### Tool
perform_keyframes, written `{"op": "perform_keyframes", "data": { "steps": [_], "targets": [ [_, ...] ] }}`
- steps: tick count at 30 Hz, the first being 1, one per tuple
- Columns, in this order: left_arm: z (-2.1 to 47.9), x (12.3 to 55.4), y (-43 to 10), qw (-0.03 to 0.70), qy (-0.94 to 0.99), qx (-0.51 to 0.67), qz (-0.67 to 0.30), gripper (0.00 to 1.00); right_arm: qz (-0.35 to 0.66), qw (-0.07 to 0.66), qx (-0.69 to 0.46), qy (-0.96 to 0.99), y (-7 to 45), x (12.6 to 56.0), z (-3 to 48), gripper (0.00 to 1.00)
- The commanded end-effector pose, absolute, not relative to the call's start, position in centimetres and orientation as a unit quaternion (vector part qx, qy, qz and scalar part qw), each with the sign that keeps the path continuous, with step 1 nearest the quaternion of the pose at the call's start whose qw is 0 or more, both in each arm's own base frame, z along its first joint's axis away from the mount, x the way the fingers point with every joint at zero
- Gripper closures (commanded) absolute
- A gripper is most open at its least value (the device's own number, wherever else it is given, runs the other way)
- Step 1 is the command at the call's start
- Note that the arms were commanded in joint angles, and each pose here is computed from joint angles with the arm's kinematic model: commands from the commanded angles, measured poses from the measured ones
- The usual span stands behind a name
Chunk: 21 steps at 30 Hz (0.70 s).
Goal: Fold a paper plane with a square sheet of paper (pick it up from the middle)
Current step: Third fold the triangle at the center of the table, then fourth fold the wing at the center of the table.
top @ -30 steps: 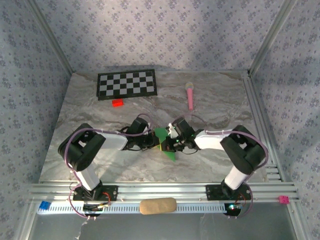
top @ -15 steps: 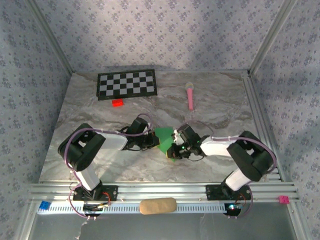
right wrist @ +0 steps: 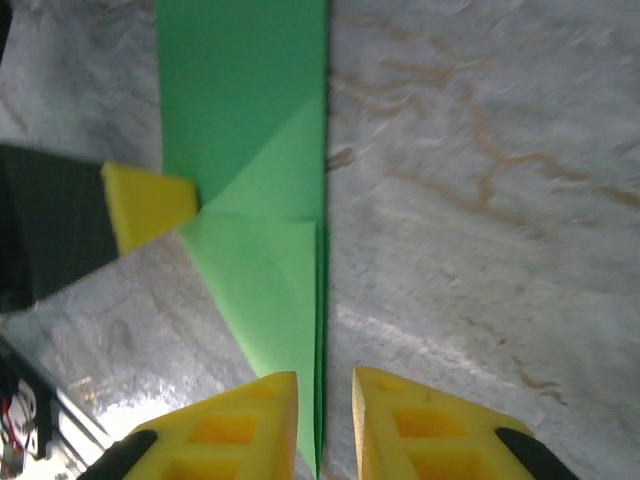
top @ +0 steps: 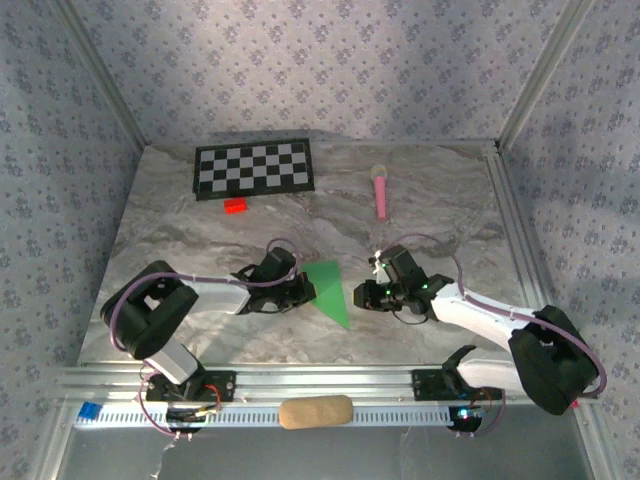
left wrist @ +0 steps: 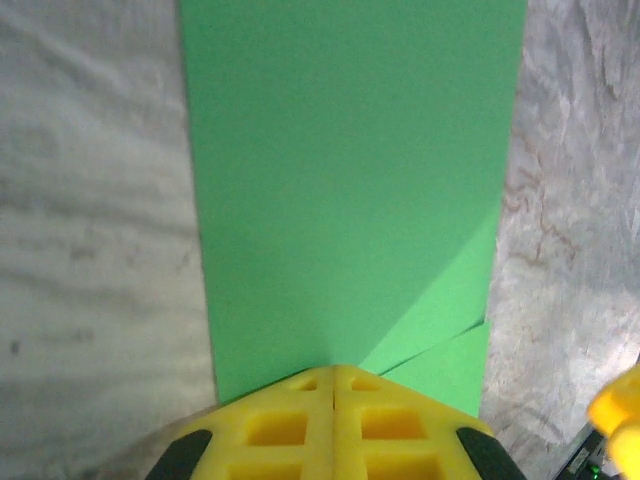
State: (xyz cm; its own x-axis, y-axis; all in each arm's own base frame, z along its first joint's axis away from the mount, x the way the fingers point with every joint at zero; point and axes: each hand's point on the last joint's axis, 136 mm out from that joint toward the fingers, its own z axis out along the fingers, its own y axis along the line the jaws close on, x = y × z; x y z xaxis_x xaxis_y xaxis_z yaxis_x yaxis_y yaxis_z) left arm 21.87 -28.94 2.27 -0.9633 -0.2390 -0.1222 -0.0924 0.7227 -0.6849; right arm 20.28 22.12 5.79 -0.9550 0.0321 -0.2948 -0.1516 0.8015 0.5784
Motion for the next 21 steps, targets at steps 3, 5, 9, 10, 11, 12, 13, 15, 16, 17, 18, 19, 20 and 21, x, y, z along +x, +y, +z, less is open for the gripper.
{"op": "perform_keyframes", "data": {
  "steps": [3,5,9,10,11,12,13,15,16,17,18,19,20,21],
  "targets": [
    [5.7,23.0,-27.8,0.174,0.915,-0.075,-0.357,0.84,0.277,0.172,-0.035,0.945,22.1,22.0,6.7,0.70],
    [6.6,23.3,-27.0,0.195,0.914,-0.070,-0.349,0.80,0.266,0.176,-0.035,0.947,22.0,22.3,6.8,0.67],
    [8.2,23.8,-25.6,0.224,0.905,-0.069,-0.354,0.69,0.254,0.193,-0.025,0.947,22.0,23.2,7.1,0.61],
    [8.3,23.9,-25.1,0.226,0.905,-0.071,-0.352,0.68,0.253,0.201,-0.020,0.946,22.0,23.5,7.2,0.59],
    [8.5,24.1,-24.6,0.228,0.906,-0.075,-0.350,0.67,0.251,0.204,-0.016,0.946,22.0,23.7,7.1,0.59],
    [8.5,24.3,-24.0,0.229,0.906,-0.081,-0.345,0.65,0.251,0.206,-0.012,0.946,22.0,24.0,7.0,0.58],
    [8.4,24.3,-23.4,0.228,0.907,-0.088,-0.343,0.62,0.248,0.208,-0.011,0.946,22.1,24.2,7.0,0.58],
    [8.3,24.6,-22.5,0.226,0.905,-0.101,-0.346,0.58,0.245,0.203,-0.014,0.948,22.4,24.5,6.8,0.59],
    [8.4,24.7,-22.2,0.225,0.903,-0.106,-0.351,0.56,0.242,0.200,-0.018,0.949,22.6,24.6,6.6,0.59],
    [8.3,24.7,-22.0,0.221,0.902,-0.110,-0.355,0.54,0.241,0.197,-0.019,0.950,22.8,24.7,6.5,0.60],
    [8.2,24.7,-21.8,0.217,0.901,-0.116,-0.357,0.53,0.239,0.194,-0.021,0.951,23.0,24.8,6.3,0.60],
    [8.1,24.7,-21.7,0.211,0.901,-0.119,-0.360,0.52,0.239,0.190,-0.022,0.952,23.2,24.8,6.1,0.60],
    [8.0,24.7,-21.7,0.207,0.901,-0.122,-0.361,0.52,0.240,0.186,-0.024,0.952,23.4,24.9,5.9,0.60],
    [7.9,24.7,-21.6,0.202,0.901,-0.124,-0.362,0.52,0.243,0.182,-0.026,0.953,23.7,24.9,5.8,0.60]
  ]
}}
